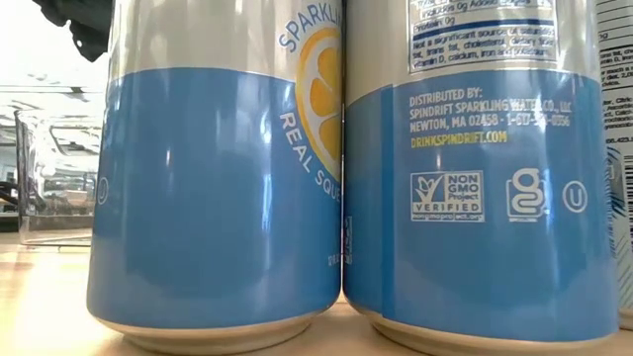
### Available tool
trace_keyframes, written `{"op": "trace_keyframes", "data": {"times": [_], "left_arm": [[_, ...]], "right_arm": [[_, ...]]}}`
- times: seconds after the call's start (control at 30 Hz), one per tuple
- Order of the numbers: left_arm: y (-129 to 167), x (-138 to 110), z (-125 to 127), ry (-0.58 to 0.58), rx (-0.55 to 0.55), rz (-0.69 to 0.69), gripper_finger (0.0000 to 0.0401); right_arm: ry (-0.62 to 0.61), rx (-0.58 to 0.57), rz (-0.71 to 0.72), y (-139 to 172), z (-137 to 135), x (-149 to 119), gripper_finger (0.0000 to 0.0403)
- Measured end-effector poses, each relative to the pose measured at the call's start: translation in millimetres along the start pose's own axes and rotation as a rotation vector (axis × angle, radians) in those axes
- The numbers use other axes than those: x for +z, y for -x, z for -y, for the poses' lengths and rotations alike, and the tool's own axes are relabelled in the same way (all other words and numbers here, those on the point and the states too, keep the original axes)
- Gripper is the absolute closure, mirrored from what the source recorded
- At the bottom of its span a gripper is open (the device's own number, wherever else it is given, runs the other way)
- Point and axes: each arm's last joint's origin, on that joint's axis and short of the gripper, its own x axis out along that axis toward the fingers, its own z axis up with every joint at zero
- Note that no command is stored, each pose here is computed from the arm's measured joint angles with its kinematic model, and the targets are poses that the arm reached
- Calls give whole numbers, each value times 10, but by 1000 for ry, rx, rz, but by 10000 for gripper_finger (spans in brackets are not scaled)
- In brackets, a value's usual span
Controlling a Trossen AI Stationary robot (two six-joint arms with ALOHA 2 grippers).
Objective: Sort soda cans
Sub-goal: Adjust the transparent bin to align on the table
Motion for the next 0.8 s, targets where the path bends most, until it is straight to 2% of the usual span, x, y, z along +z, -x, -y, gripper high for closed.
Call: {"op": "trace_keyframes", "data": {"times": [0.07,0.3,0.5,0.8], "left_arm": [[0,4,17,9,-40,-14,250],[0,-2,16,5,-44,-23,250],[0,-2,16,4,-44,-24,250],[1,-1,16,4,-44,-23,250]], "right_arm": [[14,0,2,-81,16,61,403],[47,39,19,-264,23,207,403],[56,75,64,-273,19,289,403],[45,72,58,-270,11,269,403]]}}
